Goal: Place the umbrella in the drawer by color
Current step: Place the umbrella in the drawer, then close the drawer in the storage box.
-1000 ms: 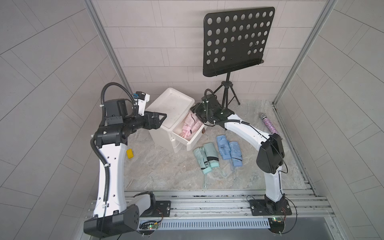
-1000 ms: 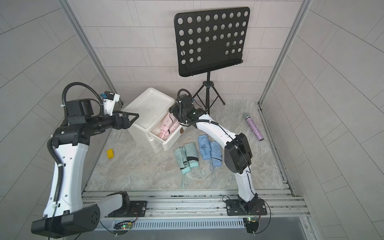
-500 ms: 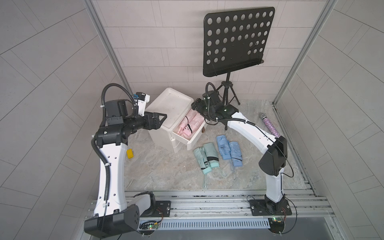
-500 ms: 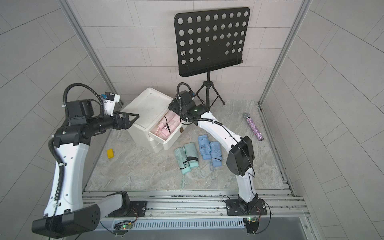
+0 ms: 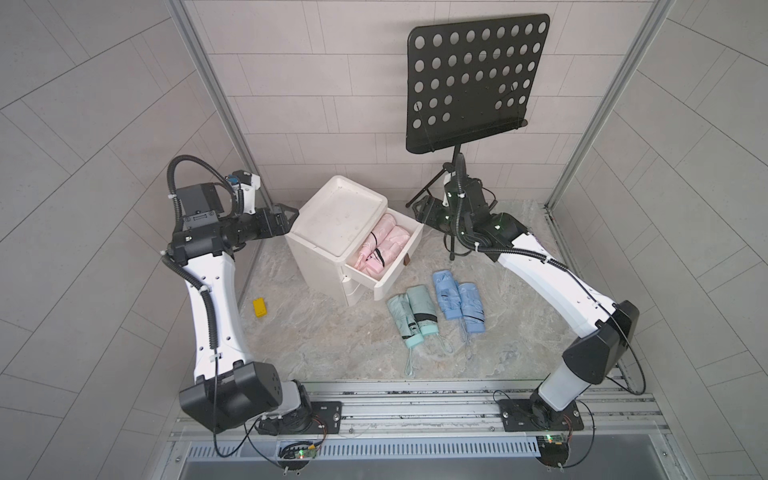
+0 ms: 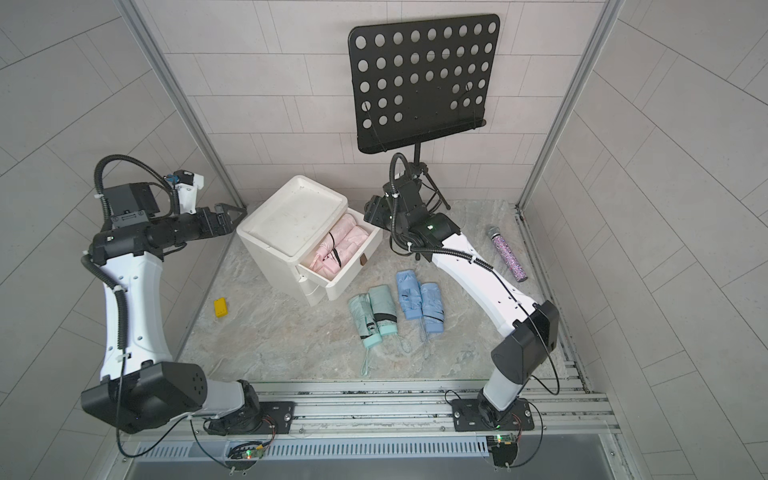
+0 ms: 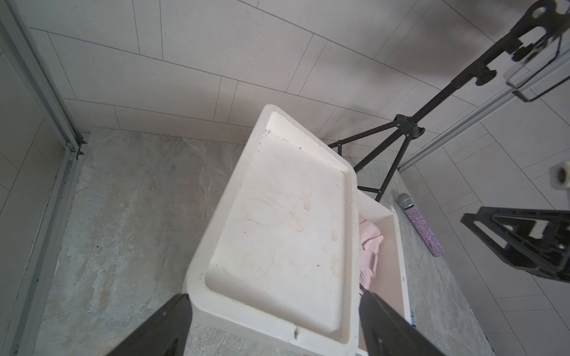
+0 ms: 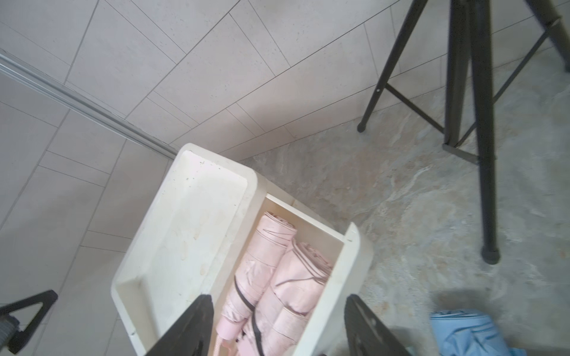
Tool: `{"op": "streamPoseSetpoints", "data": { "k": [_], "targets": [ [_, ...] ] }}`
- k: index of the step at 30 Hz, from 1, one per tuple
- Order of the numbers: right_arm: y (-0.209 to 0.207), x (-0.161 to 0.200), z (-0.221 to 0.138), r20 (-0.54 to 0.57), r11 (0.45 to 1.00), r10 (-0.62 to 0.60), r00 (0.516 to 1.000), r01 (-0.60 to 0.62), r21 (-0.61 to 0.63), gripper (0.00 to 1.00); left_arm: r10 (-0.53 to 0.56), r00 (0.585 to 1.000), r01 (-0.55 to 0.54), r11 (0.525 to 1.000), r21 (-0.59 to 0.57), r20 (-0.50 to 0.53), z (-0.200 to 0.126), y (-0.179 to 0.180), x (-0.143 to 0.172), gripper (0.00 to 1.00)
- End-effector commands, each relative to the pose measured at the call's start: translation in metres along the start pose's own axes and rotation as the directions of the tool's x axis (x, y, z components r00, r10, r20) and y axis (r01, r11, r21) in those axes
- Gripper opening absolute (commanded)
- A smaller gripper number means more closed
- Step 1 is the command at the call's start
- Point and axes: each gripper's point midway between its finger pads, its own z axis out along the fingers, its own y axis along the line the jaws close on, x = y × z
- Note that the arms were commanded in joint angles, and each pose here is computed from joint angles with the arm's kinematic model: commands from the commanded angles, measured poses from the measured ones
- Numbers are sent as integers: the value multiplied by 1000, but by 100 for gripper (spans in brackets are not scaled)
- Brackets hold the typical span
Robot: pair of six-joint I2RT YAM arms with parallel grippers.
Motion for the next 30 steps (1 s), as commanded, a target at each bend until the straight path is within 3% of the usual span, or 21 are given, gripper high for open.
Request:
{"op": "streamPoseSetpoints", "data": {
  "k": [1, 4, 12, 21, 30],
  "targets": [
    [-9, 17, -8, -31, 998, -66, 997, 65, -20, 60, 34, 999, -34, 999, 2, 15, 7, 8, -11, 93],
    [-23, 33, -12, -53, 997, -76, 996, 75, -19, 55, 59, 998, -60, 997, 45, 20, 23, 17, -15, 94],
    [-48, 62, -17, -92, 997, -80, 993, 79, -11, 53, 73, 997, -72, 975, 211, 2, 62, 28, -23, 94],
    [-49, 90, -2, -158, 998, -41, 987, 32, -61, 54, 131, 990, -112, 947, 300, -46, 97, 30, -29, 94],
    [-42, 110, 21, -219, 995, -8, 976, -15, -103, 47, 249, 960, -199, 928, 315, -131, 130, 7, -5, 90]
  ]
}}
